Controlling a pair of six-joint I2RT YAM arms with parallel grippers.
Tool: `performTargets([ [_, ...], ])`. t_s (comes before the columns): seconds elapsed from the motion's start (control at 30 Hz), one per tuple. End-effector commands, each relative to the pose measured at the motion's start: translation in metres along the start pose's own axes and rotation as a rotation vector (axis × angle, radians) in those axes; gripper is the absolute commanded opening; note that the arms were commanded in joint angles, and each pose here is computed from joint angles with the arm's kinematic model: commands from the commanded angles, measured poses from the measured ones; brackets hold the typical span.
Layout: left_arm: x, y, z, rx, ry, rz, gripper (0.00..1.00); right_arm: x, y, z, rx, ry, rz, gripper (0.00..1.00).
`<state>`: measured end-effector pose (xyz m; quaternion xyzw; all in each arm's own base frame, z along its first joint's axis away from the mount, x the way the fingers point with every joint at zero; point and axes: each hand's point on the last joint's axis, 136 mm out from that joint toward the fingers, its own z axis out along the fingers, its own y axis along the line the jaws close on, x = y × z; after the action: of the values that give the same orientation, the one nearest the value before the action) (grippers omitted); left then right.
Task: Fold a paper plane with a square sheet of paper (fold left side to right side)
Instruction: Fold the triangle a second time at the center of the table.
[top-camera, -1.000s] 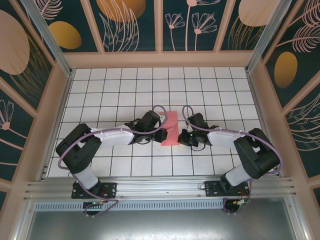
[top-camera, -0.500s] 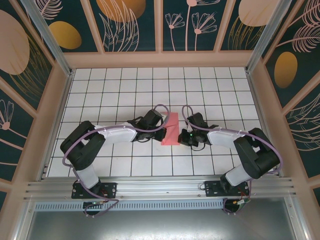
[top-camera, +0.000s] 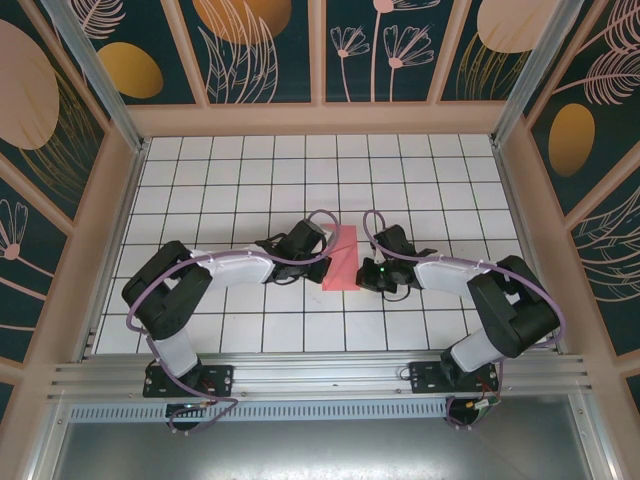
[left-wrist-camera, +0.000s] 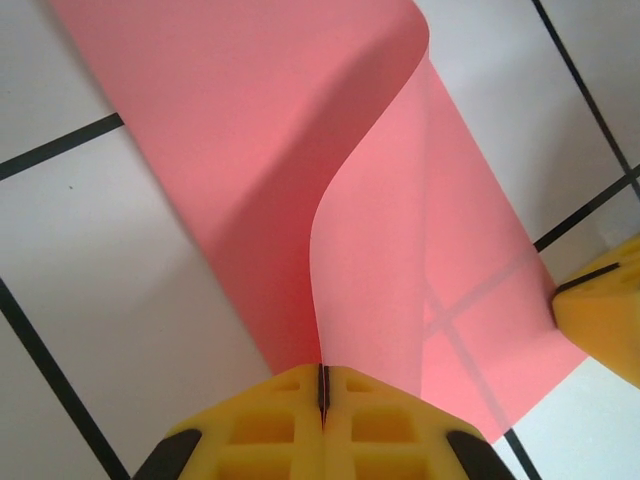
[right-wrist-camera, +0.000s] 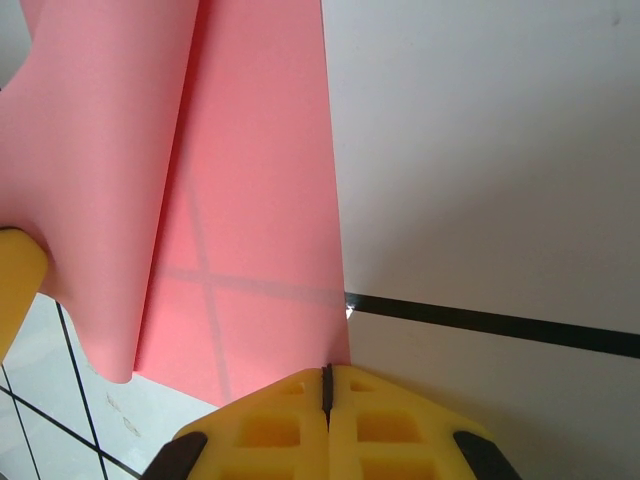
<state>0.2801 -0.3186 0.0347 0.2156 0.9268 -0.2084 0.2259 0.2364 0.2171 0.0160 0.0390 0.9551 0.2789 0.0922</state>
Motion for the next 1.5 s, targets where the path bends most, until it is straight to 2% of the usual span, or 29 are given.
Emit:
performTargets([
  [0.0, -0.016, 0.000, -0.001, -0.014, -0.021, 0.023, 0.02, 0.011, -0.016, 0.005, 0.079, 0.045, 0.008, 0.00],
  [0.33, -0.020, -0.004, 0.005, 0.000, -0.021, 0.032, 0.02, 0.011, -0.016, 0.005, 0.080, 0.048, 0.006, 0.00],
  [1.2, -0.007, 0.001, 0.023, -0.005, 0.027, 0.033, 0.01, 0.014, -0.016, 0.008, 0.086, 0.064, -0.003, 0.00],
  [1.47, -0.011, 0.005, 0.017, -0.035, 0.011, 0.039, 0.01, 0.014, -0.018, 0.009, 0.099, 0.069, -0.002, 0.00],
])
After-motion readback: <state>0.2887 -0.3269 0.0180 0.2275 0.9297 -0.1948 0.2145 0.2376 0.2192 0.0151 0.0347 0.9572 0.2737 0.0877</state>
